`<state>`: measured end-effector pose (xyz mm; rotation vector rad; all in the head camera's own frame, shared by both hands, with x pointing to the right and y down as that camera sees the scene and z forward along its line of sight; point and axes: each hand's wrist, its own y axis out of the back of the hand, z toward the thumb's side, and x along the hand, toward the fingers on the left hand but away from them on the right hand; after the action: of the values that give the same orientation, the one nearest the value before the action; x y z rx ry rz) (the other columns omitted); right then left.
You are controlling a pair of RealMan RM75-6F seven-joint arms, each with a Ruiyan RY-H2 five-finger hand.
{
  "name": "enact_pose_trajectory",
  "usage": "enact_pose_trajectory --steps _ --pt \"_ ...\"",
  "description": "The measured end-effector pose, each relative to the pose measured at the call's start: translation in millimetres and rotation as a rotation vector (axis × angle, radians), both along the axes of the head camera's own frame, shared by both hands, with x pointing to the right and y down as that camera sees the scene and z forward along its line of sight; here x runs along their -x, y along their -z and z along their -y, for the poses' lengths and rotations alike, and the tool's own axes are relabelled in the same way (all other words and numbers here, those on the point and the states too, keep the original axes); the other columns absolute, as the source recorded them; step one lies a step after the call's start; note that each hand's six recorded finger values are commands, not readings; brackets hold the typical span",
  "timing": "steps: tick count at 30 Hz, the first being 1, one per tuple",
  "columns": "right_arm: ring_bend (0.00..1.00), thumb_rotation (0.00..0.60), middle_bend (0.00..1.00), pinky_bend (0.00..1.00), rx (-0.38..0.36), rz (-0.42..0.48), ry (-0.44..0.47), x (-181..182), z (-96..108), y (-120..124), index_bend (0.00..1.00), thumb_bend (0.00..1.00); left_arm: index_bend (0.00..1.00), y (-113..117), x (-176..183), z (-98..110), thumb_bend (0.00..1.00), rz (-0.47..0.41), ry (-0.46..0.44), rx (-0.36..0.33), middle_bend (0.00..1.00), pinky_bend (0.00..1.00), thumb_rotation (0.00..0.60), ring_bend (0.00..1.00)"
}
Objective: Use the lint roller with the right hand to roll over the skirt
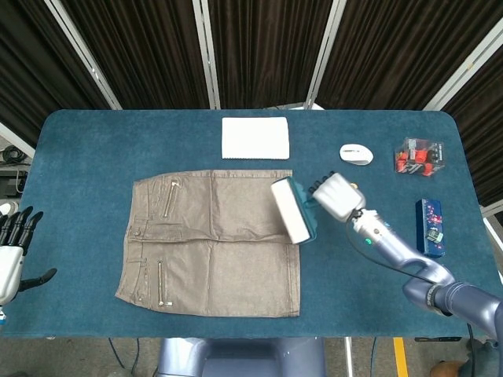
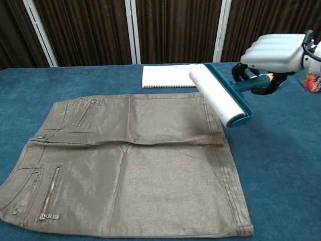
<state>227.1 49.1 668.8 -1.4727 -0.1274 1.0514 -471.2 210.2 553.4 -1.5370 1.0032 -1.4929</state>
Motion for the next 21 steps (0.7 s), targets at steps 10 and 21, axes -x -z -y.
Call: enact_pose_trajectory --steps 10,21 --pt "0.51 0.6 0.6 0.52 -0.106 -0.13 0.259 81 -25 14 0.53 0.83 0.0 -6 8 -1 0.0 0.004 0.017 0.028 0.0 0.0 0.6 0.0" --pt "0.52 0.6 0.61 0.52 -0.099 -0.176 0.482 176 -83 -2 0.54 0.84 0.0 -13 16 2 0.0 0.015 0.044 0.054 0.0 0.0 0.6 0.0"
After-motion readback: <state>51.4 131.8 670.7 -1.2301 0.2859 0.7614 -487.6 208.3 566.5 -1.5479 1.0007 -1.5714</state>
